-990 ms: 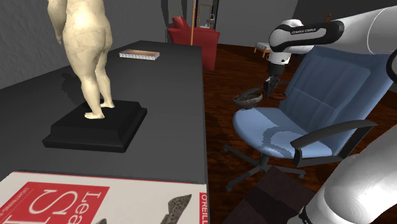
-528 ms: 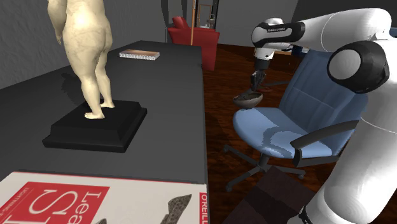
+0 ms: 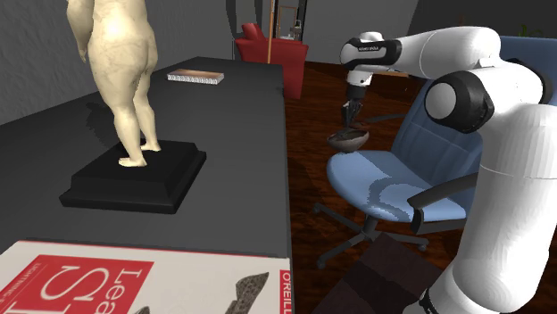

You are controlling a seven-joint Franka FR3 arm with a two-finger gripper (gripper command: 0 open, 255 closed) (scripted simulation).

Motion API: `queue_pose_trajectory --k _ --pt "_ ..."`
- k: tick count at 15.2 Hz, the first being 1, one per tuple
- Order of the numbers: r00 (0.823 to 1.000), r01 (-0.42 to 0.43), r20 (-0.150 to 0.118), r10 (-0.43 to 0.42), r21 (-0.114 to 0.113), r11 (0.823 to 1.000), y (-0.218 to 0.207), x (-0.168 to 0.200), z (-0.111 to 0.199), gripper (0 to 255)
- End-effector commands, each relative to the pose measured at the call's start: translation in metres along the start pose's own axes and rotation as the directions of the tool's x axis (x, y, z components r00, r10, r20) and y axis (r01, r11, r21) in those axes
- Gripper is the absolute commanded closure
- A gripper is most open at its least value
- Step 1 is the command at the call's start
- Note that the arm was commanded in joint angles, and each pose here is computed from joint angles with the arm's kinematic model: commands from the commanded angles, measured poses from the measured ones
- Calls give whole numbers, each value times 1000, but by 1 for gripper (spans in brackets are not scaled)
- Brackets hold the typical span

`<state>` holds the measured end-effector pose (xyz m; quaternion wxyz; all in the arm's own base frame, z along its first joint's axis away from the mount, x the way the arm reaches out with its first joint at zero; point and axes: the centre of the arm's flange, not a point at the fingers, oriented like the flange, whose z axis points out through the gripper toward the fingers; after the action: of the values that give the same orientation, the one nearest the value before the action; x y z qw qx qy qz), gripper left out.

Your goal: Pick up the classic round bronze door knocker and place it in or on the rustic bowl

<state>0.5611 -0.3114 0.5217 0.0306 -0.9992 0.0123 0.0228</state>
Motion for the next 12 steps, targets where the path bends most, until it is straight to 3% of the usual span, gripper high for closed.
queue_pose_trajectory --k 1,8,12 --pt "1000 0 -1 0 0 1000 1 2 10 255" --pt "1000 0 -1 0 0 1000 3 4 47 255" --pt "1000 0 -1 0 0 1000 3 4 50 255"
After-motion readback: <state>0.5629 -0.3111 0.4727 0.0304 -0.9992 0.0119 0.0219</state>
